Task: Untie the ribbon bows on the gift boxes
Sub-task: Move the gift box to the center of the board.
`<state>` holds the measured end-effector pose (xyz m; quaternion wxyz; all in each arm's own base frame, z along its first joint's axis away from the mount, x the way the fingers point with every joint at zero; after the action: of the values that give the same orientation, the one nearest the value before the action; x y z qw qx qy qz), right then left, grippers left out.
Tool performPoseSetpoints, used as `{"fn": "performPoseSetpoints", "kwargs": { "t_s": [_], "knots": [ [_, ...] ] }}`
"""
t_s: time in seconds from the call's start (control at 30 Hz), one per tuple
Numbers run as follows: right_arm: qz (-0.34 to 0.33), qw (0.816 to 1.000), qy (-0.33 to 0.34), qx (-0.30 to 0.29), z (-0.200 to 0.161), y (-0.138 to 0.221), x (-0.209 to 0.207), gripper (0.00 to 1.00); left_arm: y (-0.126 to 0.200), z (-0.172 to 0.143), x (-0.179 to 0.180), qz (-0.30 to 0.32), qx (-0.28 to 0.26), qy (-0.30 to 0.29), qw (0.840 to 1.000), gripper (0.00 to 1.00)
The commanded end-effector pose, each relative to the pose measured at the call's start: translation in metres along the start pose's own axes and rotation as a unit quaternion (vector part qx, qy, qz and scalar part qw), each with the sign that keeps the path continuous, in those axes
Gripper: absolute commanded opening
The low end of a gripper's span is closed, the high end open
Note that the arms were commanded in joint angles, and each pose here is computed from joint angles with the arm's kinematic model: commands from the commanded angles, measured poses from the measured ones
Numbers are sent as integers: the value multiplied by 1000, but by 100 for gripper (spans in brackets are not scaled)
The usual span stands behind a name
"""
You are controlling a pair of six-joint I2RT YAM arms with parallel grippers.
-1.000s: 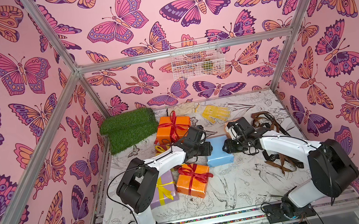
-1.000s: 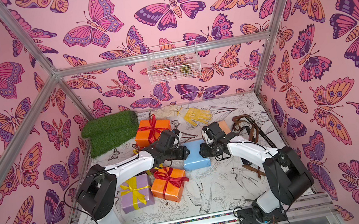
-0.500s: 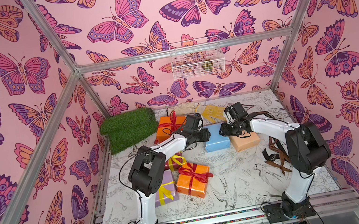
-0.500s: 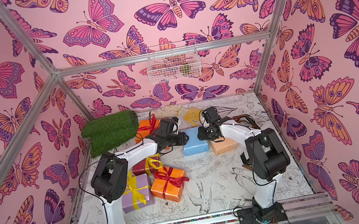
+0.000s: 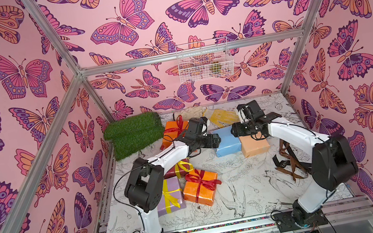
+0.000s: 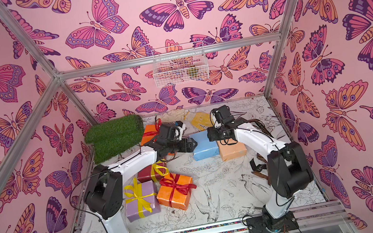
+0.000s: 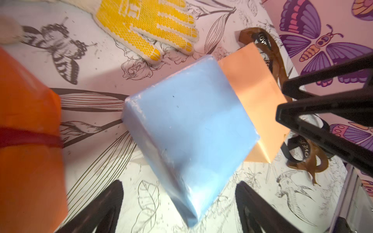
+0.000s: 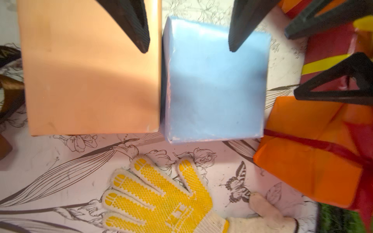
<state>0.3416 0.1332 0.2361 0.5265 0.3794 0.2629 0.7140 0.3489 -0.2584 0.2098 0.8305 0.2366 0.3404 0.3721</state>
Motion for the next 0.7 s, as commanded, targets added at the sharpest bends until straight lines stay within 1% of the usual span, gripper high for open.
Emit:
{"fn": "performPoseSetpoints", "kwargs": {
  "t_s": [0.0, 0.07, 0.13, 0.23, 0.33, 0.43, 0.57, 0.67],
  "knots": [
    [41, 999, 22, 7, -19, 25, 18, 64, 47, 11, -1, 28, -33, -15, 999, 89],
    [79, 996, 34, 19, -31, 34, 29, 63, 72, 11, -3, 48, -34, -17, 998, 89],
    [114, 992, 42, 34, -44, 40, 40, 63, 93, 3, -6, 63, -24, -17, 998, 89],
    [147, 987, 34, 49, -62, 45, 48, 63, 117, -27, -3, 76, 5, 2, 997, 85],
    [187, 980, 23, 62, -76, 45, 57, 64, 128, -69, 3, 101, 40, 28, 994, 81],
    [214, 973, 24, 79, -87, 41, 67, 65, 143, -100, 2, 138, 54, 31, 988, 81],
    [218, 970, 35, 100, -101, 33, 78, 67, 152, -122, 3, 199, 86, 26, 976, 82],
    [229, 967, 22, 108, -109, 26, 80, 67, 146, -132, 8, 223, 115, 26, 968, 82]
  ]
}}
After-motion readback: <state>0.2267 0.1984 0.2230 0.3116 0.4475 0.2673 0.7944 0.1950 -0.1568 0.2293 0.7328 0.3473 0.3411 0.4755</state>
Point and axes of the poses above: each gripper's point midway between its finger pads, its own y axis back along the fingers, its own x axis along the line the jaws close on, z = x × y, the point moved 10 cm from there along y, back along the fingers, and after that the axes turned 1 degree about -y, right-handed, at the moved point
